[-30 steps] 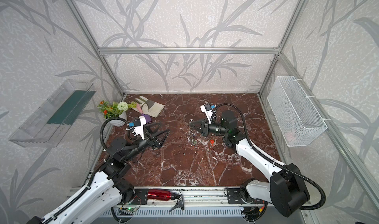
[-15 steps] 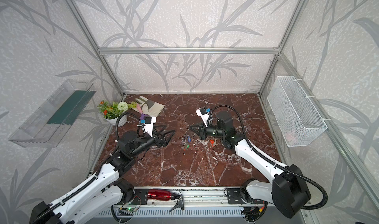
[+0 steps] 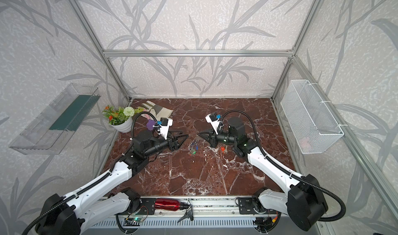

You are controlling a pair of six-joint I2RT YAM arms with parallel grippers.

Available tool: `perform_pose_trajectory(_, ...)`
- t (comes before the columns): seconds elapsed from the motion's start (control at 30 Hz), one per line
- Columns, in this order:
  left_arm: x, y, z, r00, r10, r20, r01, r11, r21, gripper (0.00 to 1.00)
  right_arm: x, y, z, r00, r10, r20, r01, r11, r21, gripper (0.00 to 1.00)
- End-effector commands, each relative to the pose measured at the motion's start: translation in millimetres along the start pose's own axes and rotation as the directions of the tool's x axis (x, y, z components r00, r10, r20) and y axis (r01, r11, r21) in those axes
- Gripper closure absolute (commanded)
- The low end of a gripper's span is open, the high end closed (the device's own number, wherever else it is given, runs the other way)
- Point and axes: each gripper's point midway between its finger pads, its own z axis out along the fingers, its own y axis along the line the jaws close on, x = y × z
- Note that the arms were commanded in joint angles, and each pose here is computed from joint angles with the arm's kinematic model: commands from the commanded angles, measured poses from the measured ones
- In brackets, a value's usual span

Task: Put the keys on the keyring

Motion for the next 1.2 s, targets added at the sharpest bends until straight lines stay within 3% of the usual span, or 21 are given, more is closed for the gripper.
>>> perform_pose_trajectory(0.0, -22, -18, 0, 0.999, 0.013, 0.050, -0.017, 0.997, 0.077, 0.47, -14, 13, -6, 0.996, -0.072, 0.053, 0.073, 0.997, -0.022, 1.00)
perform_pose_trajectory(0.2, -25, -26, -8, 0.997, 0.045, 0.064, -0.051, 0.994, 0.093, 0.53, -10, 18, -7, 0.993, -0.096, 0.064, 0.099, 0.994, -0.053, 1.00)
perform_pose_trajectory(0.37, -15, -46, -7, 0.996, 0.086, -0.014, -0.081, 0.975, 0.208, 0.63, -8, 27, -6, 0.986, -0.138, 0.091, 0.146, 0.985, -0.091, 1.00)
perform_pose_trajectory(0.7, -11, -48, -11, 0.984, 0.173, -0.048, -0.160, 0.965, 0.207, 0.71, 6, 42, -7, 0.920, -0.350, 0.174, 0.368, 0.926, -0.081, 1.00)
perform_pose_trajectory(1.17, 6, -49, -20, 0.958, 0.266, -0.103, -0.238, 0.945, 0.225, 0.78, 18, 43, -1, 0.888, -0.427, 0.170, 0.442, 0.895, -0.063, 1.00)
